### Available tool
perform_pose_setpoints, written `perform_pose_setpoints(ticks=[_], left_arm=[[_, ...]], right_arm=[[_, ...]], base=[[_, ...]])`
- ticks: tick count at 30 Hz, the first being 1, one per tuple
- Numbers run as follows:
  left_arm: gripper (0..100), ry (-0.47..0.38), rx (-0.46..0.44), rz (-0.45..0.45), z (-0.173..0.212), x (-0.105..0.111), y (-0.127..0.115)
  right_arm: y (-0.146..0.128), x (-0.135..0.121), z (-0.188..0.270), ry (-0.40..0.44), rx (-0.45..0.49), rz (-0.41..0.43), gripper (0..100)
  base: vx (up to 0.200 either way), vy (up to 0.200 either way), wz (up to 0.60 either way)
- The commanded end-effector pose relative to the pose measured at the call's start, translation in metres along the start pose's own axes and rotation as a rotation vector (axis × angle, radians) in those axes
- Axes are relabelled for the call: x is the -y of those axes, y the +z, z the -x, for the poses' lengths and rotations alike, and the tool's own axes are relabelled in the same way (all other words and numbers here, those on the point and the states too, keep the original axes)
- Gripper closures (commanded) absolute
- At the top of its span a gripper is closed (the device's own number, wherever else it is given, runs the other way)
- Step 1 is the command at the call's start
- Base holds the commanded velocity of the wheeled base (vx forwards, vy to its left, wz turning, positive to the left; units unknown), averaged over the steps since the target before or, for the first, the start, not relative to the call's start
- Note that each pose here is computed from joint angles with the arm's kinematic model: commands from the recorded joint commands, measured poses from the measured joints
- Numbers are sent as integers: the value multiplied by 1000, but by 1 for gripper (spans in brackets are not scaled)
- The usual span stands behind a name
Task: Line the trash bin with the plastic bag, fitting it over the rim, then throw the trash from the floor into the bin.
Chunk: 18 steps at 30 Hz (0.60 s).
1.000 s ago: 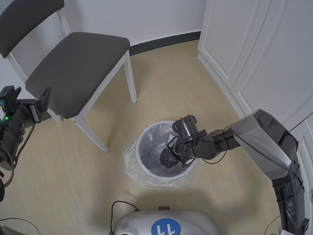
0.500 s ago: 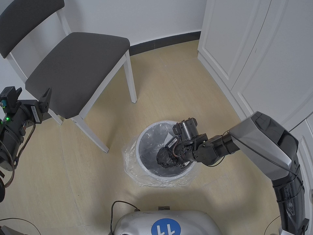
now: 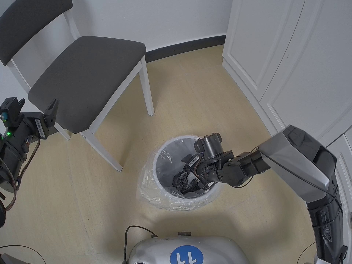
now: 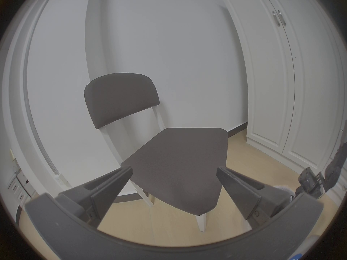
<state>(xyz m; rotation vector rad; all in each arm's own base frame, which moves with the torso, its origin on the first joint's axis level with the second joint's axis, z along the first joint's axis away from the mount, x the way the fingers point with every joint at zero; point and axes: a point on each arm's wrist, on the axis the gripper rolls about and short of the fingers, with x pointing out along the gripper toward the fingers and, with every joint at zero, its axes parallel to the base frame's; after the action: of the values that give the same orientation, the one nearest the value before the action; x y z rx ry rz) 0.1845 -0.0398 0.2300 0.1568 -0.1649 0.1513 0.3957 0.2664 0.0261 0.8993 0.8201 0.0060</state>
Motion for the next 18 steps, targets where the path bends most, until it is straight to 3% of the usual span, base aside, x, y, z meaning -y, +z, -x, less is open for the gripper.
perform_pose_setpoints(ticks=[1, 3, 8, 11, 15, 18], left_arm=[[0, 0, -1, 0, 0, 0, 0], [0, 0, -3, -1, -1, 0, -1], [0, -32, -14, -2, 2, 6, -4], [0, -62, -19, -3, 6, 11, -6], [0, -156, -55, -13, 16, 27, -16], [0, -208, -82, -24, 19, 37, -23]], right_arm=[[-2, -18, 25, 46, 1, 14, 0], [-3, -24, 38, 63, 0, 23, 0], [-10, -44, 97, 134, -2, 175, 0], [-15, -42, 135, 134, 19, 330, 0], [-20, -12, 175, 77, 24, 611, 0], [-19, -1, 190, 65, 27, 702, 0]], base=[[0, 0, 0], [0, 0, 0], [0, 0, 0], [0, 0, 0], [0, 0, 0], [0, 0, 0]])
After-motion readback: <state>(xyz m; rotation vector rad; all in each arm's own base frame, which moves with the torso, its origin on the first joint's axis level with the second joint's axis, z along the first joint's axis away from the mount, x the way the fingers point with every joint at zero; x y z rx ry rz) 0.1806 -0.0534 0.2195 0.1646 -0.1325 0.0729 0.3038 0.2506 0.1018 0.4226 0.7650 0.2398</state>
